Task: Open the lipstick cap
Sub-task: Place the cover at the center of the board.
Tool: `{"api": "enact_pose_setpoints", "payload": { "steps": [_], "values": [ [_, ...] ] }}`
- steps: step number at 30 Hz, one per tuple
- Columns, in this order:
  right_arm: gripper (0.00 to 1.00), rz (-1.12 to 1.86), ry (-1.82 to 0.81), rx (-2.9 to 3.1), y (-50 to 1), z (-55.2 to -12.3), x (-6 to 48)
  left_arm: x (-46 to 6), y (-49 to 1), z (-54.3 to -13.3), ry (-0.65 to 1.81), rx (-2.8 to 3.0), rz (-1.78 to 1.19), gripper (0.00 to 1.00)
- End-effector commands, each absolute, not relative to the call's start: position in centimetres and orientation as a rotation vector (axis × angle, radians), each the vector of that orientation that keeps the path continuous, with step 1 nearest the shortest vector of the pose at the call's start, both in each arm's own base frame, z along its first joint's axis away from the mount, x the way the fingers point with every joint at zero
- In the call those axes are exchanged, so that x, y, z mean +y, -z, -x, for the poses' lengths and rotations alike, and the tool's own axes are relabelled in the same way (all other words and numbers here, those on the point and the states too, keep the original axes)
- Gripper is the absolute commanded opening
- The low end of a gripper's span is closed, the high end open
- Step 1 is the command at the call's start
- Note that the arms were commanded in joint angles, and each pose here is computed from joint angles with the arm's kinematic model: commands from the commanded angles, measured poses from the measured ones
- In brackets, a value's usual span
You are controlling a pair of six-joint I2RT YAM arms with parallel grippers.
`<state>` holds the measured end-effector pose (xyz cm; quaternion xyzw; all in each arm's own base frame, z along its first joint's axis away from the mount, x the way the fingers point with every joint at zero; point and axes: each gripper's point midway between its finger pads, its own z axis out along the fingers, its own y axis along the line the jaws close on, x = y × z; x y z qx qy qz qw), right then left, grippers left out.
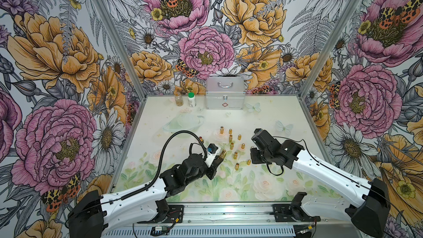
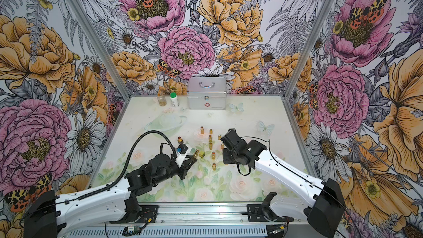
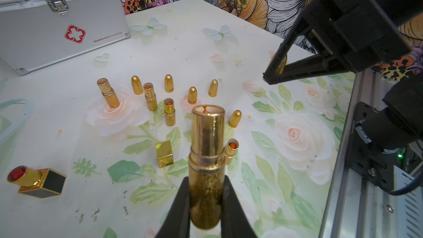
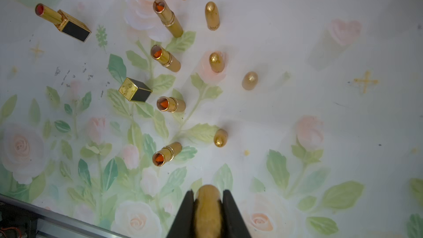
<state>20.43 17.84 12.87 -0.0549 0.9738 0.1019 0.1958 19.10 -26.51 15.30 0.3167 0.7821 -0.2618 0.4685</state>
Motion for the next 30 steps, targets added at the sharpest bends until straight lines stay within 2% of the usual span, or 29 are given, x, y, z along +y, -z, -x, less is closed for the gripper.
{"api": "enact_pose_setpoints", "payload": {
  "steps": [1,11,24,30],
  "values": [
    [0.16,0.098,-0.328,2.698,-11.6,-20.0,18.9,-26.2,-15.2,-19.1,0.638,1.921,-0.751,0.0],
    [0.16,0.177,-0.333,2.716,-5.7,-18.3,20.7,-26.0,-15.1,-18.8,0.643,1.921,-0.745,0.0],
    [0.16,0.299,-0.255,2.722,-2.7,-17.6,21.3,-25.9,-15.0,-18.9,0.637,1.924,-0.742,0.0],
    [0.19,0.325,-0.196,2.732,-1.7,-17.2,20.9,-25.9,-15.0,-18.9,0.631,1.922,-0.742,0.0]
  ]
}}
